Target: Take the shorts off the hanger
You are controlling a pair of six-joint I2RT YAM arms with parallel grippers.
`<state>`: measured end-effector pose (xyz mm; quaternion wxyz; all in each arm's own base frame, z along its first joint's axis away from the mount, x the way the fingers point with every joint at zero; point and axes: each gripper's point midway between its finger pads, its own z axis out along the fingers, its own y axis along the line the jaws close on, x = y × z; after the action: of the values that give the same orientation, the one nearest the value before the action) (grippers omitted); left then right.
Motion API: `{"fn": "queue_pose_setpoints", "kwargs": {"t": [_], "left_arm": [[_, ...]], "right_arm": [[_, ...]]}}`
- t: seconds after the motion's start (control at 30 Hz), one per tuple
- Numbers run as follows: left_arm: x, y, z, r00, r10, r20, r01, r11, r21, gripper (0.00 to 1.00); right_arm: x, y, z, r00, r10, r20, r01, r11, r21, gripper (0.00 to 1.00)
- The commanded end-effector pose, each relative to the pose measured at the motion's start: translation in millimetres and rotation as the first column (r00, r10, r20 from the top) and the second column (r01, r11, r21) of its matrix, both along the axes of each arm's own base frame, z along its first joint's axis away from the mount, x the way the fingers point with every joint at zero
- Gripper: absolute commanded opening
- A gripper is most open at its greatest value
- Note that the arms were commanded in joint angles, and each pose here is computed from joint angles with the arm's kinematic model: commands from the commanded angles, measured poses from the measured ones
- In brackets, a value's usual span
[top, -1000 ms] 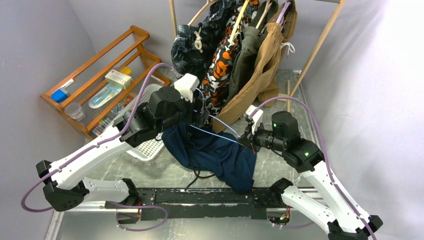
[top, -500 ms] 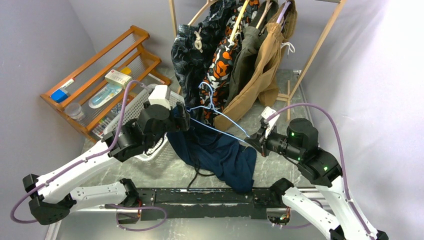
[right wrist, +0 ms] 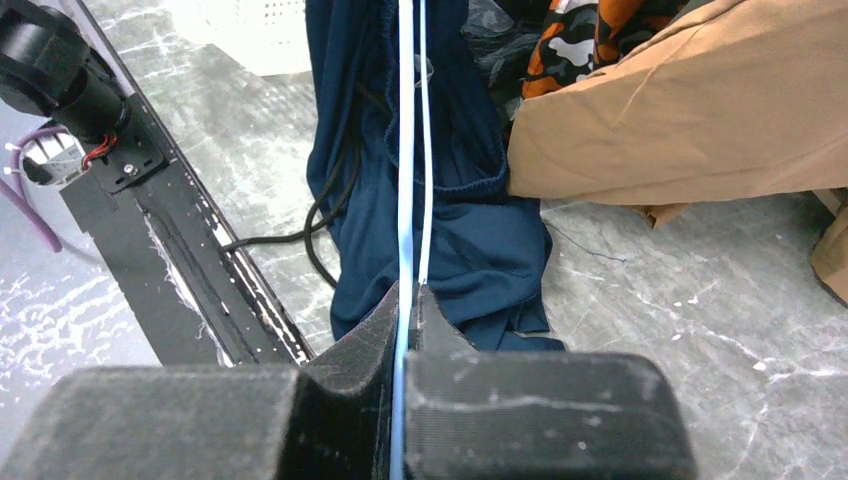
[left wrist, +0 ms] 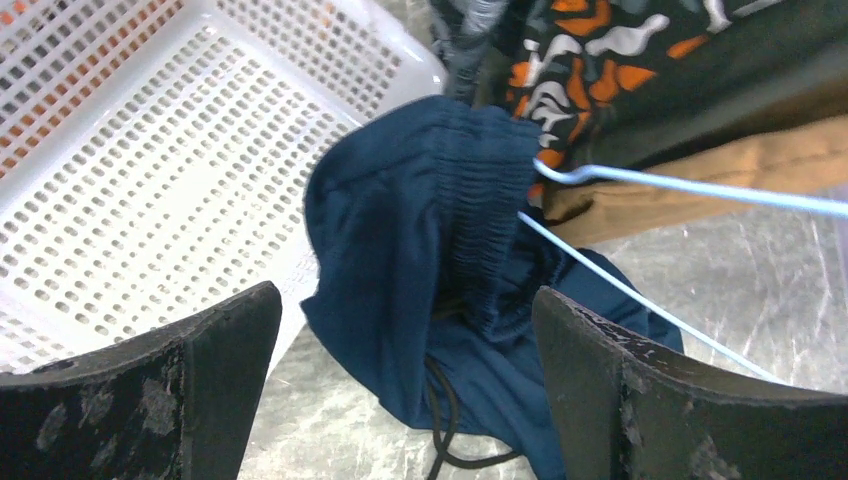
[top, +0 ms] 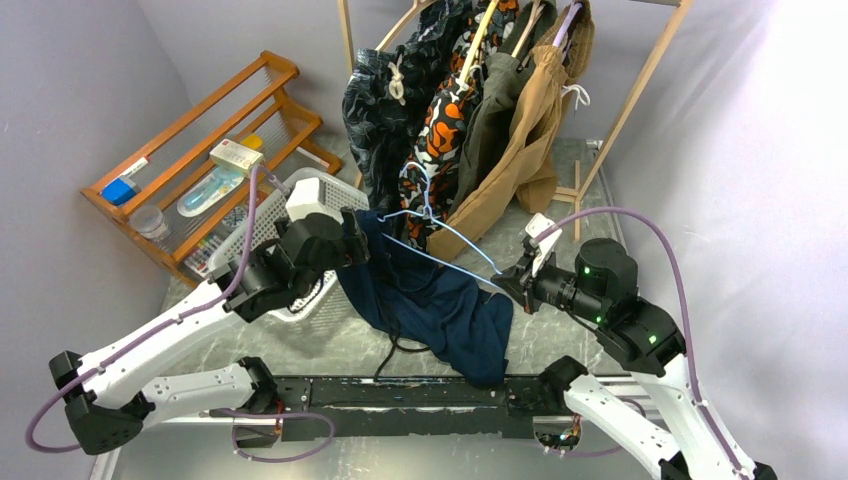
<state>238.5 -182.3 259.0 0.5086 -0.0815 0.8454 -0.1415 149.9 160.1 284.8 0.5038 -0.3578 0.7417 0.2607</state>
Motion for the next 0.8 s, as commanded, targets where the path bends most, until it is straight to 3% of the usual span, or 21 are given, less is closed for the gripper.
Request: {"fn": "queue_pose_setpoints", "kwargs": {"t": [0.0, 0.2, 0.37, 0.5, 0.57, 0.67, 0.73, 0.77], "left_arm": [[10.3, 12.8, -26.7, 0.993, 0.017, -0.117, -0.019, 1.000, -0.016, 0.99], [33.3, 8.0, -25.5, 0.994, -0.062, -0.089, 0.051, 0.991, -0.122, 0.99], [48.8, -16.9, -37.7, 0.967, -0.207, -0.148, 0.185, 0.971, -0.149, 0.99], [56.6, -16.8, -53.2, 0.954, -0.160, -0.252, 0.137, 0.985, -0.106, 0.85], [60.3, -18.3, -59.4, 0.954, -0.162, -0.250, 0.139, 0.985, -0.106, 0.71], [62.7, -26.4, -52.8, 0.953, -0.205, -0.224, 0.176, 0.974, -0.141, 0.26], [62.3, -32.2, -47.2, 0.951, -0.244, -0.189, 0.215, 0.963, -0.159, 0.09], [62.5, -33.2, -46.2, 0.951, -0.252, -0.177, 0.224, 0.961, -0.164, 0.07]], "right_arm": [[1.8, -3.4, 19.3, 0.998, -0.029, 0.053, 0.027, 0.999, 0.041, 0.00], [0.0, -2.1, 19.6, 0.999, -0.017, 0.044, 0.015, 0.999, 0.038, 0.00], [-5.6, -4.2, 27.7, 0.997, -0.010, 0.076, 0.005, 0.998, 0.061, 0.00], [-11.2, -0.1, 48.6, 0.998, 0.006, 0.065, -0.013, 0.994, 0.105, 0.00], [-12.8, 4.6, 52.7, 0.998, 0.030, 0.057, -0.036, 0.993, 0.116, 0.00], [-8.2, 1.7, 46.9, 0.999, 0.000, 0.042, -0.004, 0.995, 0.101, 0.00], [-5.6, -5.6, 45.4, 0.999, -0.039, 0.037, 0.036, 0.996, 0.076, 0.00], [-6.0, -8.8, 48.6, 0.998, -0.052, 0.046, 0.048, 0.996, 0.075, 0.00]]}}
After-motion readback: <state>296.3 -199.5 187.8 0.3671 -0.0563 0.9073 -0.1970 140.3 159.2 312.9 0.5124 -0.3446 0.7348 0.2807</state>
